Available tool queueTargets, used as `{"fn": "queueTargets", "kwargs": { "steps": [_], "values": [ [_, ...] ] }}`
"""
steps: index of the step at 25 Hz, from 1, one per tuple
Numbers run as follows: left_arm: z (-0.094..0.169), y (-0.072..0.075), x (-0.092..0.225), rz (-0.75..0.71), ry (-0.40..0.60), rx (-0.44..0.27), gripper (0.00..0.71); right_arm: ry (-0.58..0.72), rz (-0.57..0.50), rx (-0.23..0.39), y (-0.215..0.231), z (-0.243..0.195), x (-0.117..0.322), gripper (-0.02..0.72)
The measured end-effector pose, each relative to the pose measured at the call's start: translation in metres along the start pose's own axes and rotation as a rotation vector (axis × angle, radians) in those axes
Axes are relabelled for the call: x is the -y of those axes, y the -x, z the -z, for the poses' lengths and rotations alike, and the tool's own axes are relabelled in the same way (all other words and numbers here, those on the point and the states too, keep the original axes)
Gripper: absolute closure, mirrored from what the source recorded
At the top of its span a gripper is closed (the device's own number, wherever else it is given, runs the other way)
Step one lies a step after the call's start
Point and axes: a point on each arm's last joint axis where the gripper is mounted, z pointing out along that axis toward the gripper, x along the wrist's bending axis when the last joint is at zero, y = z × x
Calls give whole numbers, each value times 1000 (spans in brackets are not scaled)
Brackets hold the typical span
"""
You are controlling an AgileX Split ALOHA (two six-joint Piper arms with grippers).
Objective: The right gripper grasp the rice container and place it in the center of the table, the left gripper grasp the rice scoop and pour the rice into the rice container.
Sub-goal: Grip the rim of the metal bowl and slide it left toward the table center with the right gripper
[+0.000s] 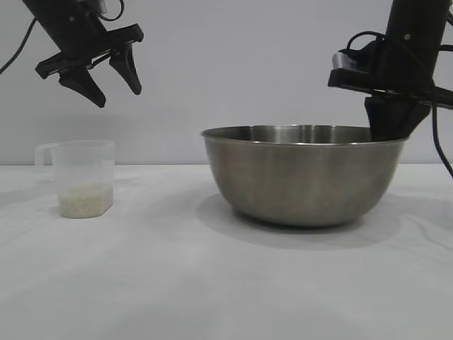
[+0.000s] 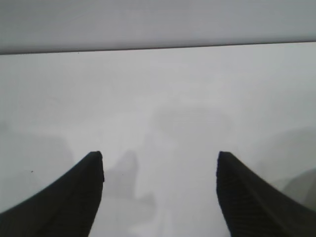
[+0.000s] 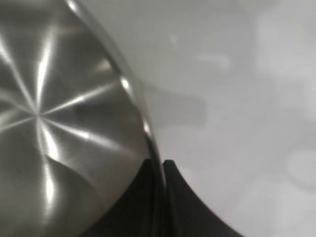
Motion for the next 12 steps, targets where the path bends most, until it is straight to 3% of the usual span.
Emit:
{"fn": "queueTargets", "kwargs": {
  "steps": [6,12],
  "values": [
    [0,0,0,0,0,0,280,26,71,-8,-31,-10,-1,703],
    [0,0,0,0,-4,1,280,40,73,-13,-36,-11,-2,703]
  ]
}}
